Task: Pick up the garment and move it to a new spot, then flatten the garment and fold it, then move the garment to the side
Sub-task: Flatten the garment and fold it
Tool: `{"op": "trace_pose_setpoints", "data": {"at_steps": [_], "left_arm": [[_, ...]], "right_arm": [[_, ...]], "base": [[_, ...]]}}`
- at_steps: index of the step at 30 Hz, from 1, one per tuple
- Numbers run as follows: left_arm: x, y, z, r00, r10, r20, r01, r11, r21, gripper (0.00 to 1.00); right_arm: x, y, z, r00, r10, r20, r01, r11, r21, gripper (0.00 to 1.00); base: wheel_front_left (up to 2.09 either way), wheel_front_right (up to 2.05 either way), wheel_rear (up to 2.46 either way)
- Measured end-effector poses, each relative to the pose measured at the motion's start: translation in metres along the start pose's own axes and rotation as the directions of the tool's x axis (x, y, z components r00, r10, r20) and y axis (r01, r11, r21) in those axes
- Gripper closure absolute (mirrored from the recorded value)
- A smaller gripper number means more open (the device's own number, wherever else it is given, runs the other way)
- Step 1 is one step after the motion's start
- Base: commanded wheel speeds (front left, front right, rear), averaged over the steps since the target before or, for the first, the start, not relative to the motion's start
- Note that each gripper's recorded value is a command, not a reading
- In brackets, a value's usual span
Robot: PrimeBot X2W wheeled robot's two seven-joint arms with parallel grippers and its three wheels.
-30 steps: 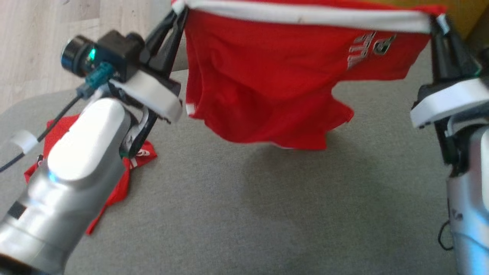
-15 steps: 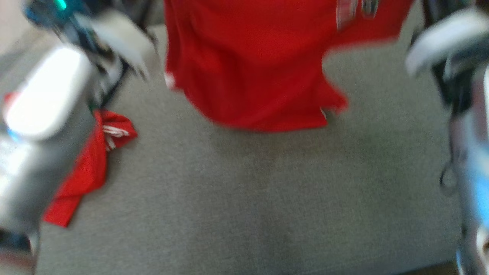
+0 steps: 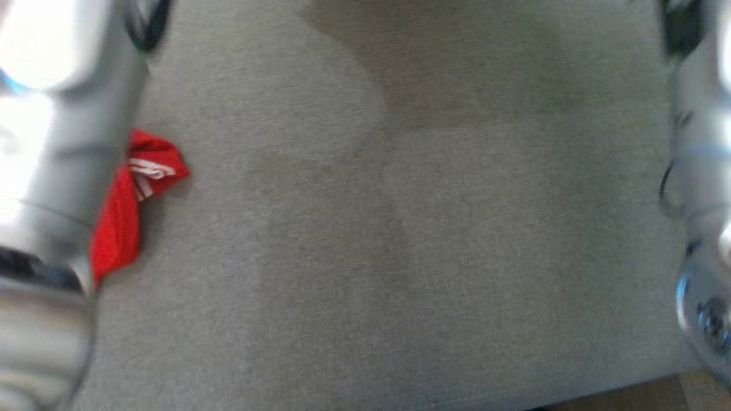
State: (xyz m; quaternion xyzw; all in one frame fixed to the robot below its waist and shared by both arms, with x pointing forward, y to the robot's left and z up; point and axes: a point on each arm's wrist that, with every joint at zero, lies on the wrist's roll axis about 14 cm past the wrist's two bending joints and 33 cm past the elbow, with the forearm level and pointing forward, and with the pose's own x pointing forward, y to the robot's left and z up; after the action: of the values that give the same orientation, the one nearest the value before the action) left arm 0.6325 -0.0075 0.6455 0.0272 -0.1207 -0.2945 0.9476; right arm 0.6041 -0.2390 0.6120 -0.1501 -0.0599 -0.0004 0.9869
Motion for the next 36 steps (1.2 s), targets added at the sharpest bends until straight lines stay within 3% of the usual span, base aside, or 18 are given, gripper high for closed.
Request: {"op": "trace_pose_setpoints", "data": {"at_steps": [4, 7, 10, 17, 25, 32, 36], "left_arm": [[-0.045, -0.019, -0.081, 0.977, -0.044, -0.210, 0.037, 0.999, -0.038, 1.00], [-0.092, -0.046, -0.135, 0.929, -0.097, -0.357, 0.072, 0.994, -0.084, 1.00], [-0.134, -0.073, -0.165, 0.880, -0.153, -0.449, 0.104, 0.986, -0.131, 1.00], [-0.178, -0.108, -0.158, 0.856, -0.233, -0.461, 0.168, 0.970, -0.177, 1.00], [-0.213, -0.143, -0.133, 0.868, -0.256, -0.426, 0.184, 0.962, -0.204, 1.00], [-0.248, -0.187, -0.119, 0.851, -0.309, -0.425, 0.220, 0.944, -0.246, 1.00], [-0.257, -0.202, -0.110, 0.849, -0.331, -0.411, 0.226, 0.932, -0.283, 1.00]], "right_arm": [[-0.033, 0.034, -0.088, 0.959, 0.086, -0.270, -0.086, 0.996, 0.013, 1.00], [-0.070, 0.045, -0.142, 0.877, 0.133, -0.462, -0.155, 0.988, -0.009, 1.00], [-0.100, 0.045, -0.171, 0.805, 0.144, -0.575, -0.188, 0.982, -0.017, 1.00], [-0.132, 0.036, -0.181, 0.722, 0.143, -0.676, -0.219, 0.975, -0.028, 1.00], [-0.184, 0.026, -0.182, 0.623, 0.159, -0.766, -0.197, 0.980, 0.043, 1.00], [-0.246, -0.004, -0.176, 0.545, 0.211, -0.812, -0.172, 0.975, 0.138, 1.00], [-0.267, -0.016, -0.170, 0.538, 0.243, -0.807, -0.156, 0.970, 0.187, 1.00]], "base": [[0.00, 0.00, 0.00], [0.00, 0.00, 0.00], [0.00, 0.00, 0.00], [0.00, 0.00, 0.00], [0.00, 0.00, 0.00], [0.00, 0.00, 0.00], [0.00, 0.00, 0.00]]}}
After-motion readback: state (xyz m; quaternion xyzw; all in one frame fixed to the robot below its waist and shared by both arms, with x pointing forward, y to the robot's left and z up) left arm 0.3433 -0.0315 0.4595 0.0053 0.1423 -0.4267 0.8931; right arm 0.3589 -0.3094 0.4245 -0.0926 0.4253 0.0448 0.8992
